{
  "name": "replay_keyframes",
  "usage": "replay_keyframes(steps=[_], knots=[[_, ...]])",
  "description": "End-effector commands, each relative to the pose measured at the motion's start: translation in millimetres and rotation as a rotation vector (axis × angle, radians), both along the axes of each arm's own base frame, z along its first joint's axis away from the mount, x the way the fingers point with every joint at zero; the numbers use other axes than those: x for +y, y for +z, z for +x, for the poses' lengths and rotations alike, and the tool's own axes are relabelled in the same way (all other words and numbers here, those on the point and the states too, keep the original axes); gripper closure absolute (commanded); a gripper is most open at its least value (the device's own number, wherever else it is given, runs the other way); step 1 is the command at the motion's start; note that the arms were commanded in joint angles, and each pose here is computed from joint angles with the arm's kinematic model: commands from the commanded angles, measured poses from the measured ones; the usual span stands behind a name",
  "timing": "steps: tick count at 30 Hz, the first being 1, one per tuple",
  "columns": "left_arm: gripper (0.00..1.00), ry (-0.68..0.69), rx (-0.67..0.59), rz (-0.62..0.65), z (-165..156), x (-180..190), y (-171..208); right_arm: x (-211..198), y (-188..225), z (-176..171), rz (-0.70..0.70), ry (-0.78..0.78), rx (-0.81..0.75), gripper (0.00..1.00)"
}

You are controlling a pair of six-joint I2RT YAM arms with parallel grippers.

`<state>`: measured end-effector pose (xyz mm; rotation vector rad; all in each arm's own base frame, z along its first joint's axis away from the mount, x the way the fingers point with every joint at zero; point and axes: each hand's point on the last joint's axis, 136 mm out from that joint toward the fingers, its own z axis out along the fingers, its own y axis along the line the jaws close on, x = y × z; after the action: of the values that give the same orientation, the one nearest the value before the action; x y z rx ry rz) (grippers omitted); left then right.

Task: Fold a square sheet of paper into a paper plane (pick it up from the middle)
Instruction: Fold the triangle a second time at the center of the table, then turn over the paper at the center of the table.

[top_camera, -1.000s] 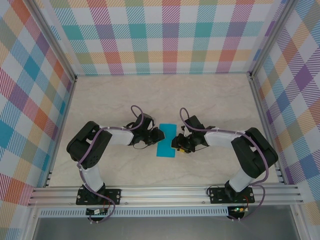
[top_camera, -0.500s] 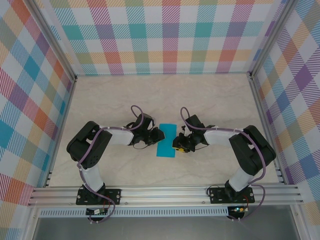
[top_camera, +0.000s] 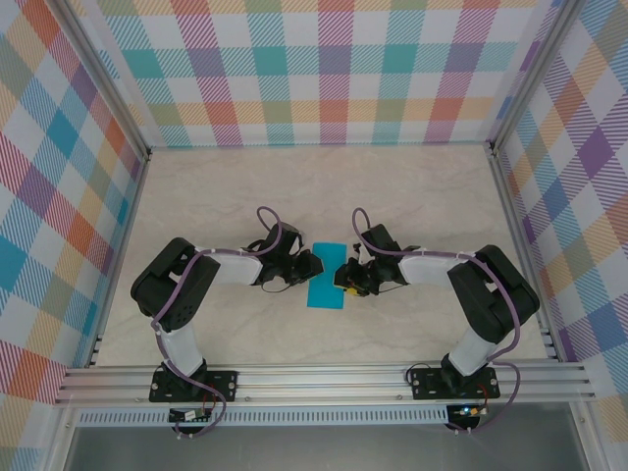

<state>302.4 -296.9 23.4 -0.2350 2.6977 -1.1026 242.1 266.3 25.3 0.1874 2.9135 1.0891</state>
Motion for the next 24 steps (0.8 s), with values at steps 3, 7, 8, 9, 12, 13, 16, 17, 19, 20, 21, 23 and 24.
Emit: replay_keyframes(steps=[3, 7, 8, 9, 12, 13, 16, 17, 19, 20, 21, 23, 24], knots=[[0.82, 0.000, 0.013, 0.035, -3, 4, -4, -7, 7, 9, -0.048, 0.004, -0.048, 0.65], [0.82, -0.005, 0.014, 0.036, -2, 3, -4, -10, 3, 12, -0.074, 0.002, -0.045, 0.63], [0.82, -0.004, 0.014, 0.035, -2, 3, -4, -8, 1, 12, -0.065, 0.004, -0.039, 0.63], [0.82, -0.004, 0.014, 0.035, -2, 3, -4, -6, 0, 12, -0.054, 0.008, -0.033, 0.63], [0.82, -0.006, 0.015, 0.037, -2, 3, -4, -3, -6, 11, -0.037, 0.005, -0.014, 0.64], [0.82, -0.005, 0.015, 0.037, -2, 3, -4, -2, -7, 10, -0.028, 0.006, -0.009, 0.64], [0.82, -0.005, 0.014, 0.038, -2, 3, -4, 4, -8, 9, 0.008, 0.012, 0.005, 0.66], [0.82, -0.005, 0.016, 0.038, -2, 3, -4, 5, -8, 9, 0.020, 0.012, 0.009, 0.67], [0.82, -0.005, 0.014, 0.038, -2, 3, -4, 8, -7, 8, 0.042, 0.010, 0.012, 0.68], [0.82, -0.004, 0.013, 0.039, -2, 3, -4, 9, -6, 8, 0.055, 0.012, 0.012, 0.69], [0.82, -0.004, 0.015, 0.040, -3, 3, -4, 11, -4, 8, 0.066, 0.015, 0.012, 0.70], [0.82, -0.006, 0.013, 0.039, -3, 3, -3, 12, -1, 8, 0.075, 0.018, 0.006, 0.70], [0.82, -0.004, 0.014, 0.042, -3, 4, -4, 12, 0, 8, 0.073, 0.017, 0.006, 0.70]])
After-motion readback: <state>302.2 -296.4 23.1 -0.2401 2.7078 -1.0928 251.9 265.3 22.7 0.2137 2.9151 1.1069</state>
